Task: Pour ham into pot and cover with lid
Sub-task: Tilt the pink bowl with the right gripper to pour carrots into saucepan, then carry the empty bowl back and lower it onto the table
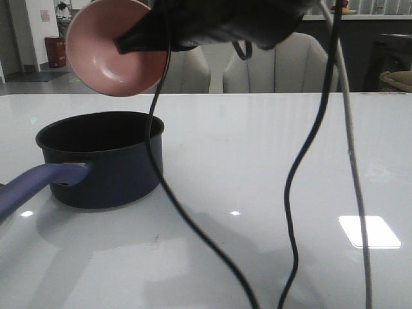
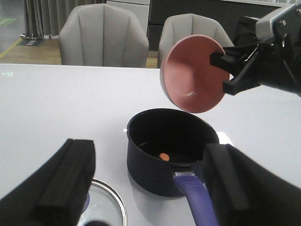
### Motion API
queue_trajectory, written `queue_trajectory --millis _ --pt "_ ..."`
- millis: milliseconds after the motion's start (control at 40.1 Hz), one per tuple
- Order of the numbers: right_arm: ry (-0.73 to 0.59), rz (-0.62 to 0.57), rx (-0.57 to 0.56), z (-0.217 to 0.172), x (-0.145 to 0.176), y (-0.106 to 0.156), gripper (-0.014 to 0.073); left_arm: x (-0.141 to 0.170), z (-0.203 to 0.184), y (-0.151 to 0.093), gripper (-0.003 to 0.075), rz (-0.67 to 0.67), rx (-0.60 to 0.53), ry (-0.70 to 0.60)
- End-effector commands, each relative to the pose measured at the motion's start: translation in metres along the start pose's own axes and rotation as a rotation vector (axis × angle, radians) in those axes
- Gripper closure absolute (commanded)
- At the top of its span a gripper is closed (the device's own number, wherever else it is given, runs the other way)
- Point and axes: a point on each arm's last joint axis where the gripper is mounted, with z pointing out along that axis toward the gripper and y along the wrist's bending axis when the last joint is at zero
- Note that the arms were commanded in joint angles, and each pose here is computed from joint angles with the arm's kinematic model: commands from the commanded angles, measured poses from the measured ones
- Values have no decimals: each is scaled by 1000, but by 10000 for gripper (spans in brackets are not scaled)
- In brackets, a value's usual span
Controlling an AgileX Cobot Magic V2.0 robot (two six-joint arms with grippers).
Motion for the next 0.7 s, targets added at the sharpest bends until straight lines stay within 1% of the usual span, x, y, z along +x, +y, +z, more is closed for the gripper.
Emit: queue_trajectory --millis 0,50,150,275,324,424,499,574,674 --pt "-28 185 -31 -20 -58 -16 458 -16 -2 -3 211 -2 28 -95" --pt "8 215 -68 -26 -64 -20 458 -16 -2 -3 211 -2 28 -95" --pt "57 230 -134 -39 -76 -29 458 -16 -2 -3 211 -2 28 -95" --pt "127 234 -185 -52 -85 -51 458 -16 -2 -3 211 -2 28 -95" --pt "155 218 -204 -58 -87 -60 458 -16 -2 -3 211 -2 28 -95" --pt "225 166 -206 -67 -86 -86 458 -16 -2 -3 211 -2 28 -95" --pt "292 162 -195 -75 -83 -105 458 -16 -2 -3 211 -2 28 -95" --pt "365 190 -152 -81 -77 -127 458 -16 -2 -3 211 -2 28 -95" --pt "482 202 -60 -89 -65 -155 458 -16 -2 -3 211 -2 28 -95"
